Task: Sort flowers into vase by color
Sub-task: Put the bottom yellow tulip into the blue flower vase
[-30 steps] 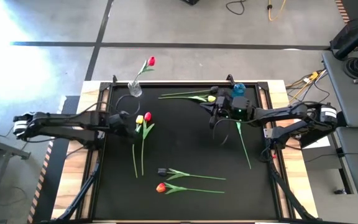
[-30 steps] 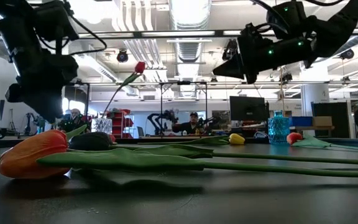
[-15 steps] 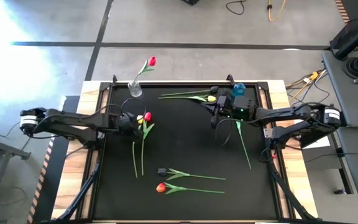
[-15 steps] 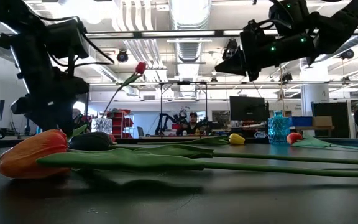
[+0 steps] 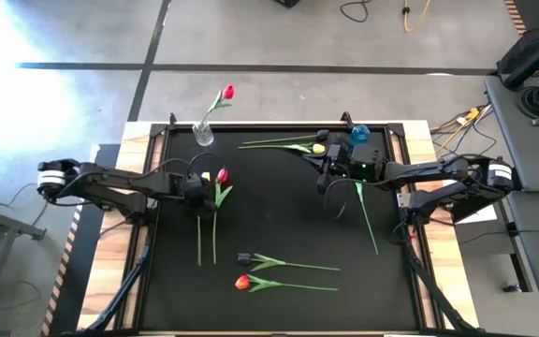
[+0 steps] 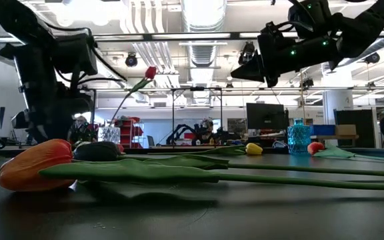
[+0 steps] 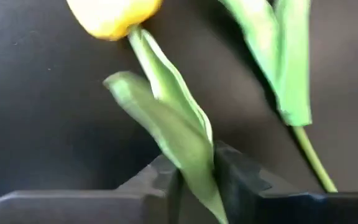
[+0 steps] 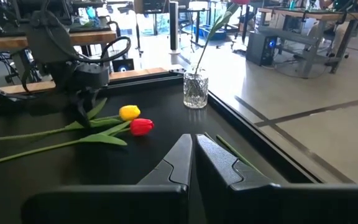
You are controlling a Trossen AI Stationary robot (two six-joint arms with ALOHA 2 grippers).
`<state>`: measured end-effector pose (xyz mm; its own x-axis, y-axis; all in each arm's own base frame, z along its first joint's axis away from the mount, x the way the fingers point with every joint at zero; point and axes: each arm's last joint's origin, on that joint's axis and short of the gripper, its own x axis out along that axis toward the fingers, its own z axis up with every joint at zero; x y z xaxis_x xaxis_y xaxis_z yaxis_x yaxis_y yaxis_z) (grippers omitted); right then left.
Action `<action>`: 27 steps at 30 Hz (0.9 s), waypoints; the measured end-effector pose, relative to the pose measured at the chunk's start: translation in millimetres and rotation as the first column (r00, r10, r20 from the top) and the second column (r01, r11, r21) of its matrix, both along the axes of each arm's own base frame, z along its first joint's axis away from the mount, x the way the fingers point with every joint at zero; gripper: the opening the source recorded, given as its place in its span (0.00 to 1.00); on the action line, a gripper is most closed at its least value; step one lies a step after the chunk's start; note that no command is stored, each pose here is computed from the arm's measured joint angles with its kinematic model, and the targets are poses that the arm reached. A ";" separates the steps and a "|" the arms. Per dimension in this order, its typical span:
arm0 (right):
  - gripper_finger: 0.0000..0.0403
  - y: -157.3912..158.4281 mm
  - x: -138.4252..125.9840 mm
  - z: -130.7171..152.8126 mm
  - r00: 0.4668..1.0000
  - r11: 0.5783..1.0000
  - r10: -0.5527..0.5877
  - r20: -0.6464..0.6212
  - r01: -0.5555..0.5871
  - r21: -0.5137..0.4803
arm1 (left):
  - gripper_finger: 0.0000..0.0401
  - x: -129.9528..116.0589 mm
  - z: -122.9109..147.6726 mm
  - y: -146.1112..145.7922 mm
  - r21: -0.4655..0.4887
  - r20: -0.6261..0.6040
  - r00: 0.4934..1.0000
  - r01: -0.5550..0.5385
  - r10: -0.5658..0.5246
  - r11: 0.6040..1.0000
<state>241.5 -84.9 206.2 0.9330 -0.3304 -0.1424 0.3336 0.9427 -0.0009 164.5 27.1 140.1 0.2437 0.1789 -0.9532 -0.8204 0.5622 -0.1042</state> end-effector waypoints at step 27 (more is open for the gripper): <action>0.13 35.2 32.0 26.8 0.992 0.996 0.087 0.090 -0.089 0.019 | 0.00 68.8 120.8 20.5 0.772 0.579 0.410 0.004 -0.705 0.636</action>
<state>273.5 -49.7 233.0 0.9676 -0.2443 -0.0645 0.2475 0.9677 0.0473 233.4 47.6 260.9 0.9699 0.2419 0.0278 -0.2396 0.9685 -0.0682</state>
